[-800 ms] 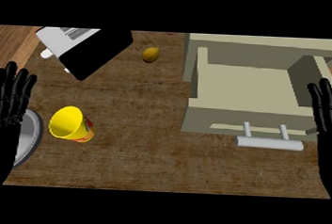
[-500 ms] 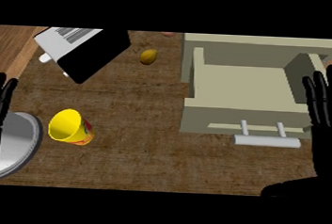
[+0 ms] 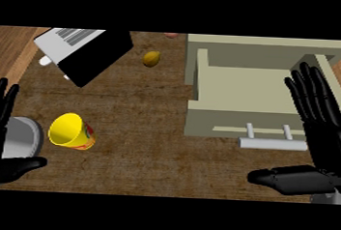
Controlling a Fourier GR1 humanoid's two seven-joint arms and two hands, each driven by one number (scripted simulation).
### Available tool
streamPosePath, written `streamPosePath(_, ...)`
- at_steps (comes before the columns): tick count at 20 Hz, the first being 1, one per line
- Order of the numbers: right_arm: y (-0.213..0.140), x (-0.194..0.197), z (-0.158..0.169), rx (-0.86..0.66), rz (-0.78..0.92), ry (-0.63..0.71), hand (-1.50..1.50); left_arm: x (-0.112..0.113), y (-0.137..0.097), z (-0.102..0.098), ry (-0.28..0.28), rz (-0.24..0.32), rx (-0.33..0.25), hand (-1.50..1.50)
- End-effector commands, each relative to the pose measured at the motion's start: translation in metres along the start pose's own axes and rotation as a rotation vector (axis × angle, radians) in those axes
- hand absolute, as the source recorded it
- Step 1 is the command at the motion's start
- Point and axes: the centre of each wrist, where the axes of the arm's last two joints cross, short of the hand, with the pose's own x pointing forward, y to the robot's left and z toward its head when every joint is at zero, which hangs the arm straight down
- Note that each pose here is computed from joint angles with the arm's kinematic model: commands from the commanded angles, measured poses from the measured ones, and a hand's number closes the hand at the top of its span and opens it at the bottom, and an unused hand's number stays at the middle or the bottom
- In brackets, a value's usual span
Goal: Pick up the cup, place it into the drawer and close the drawer
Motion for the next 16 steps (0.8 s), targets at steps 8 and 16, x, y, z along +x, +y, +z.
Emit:
streamPosePath(8,-0.010,-0.016,-0.007,0.013,0.002,-0.026,-1.50,-0.064,0.048,0.008,0.134,-0.050,0.070,-1.50)
streamPosePath(16,-0.025,-0.007,-0.030,0.011,0.024,-0.036,-1.50,-0.116,0.076,0.030,0.207,-0.090,0.140,-1.50)
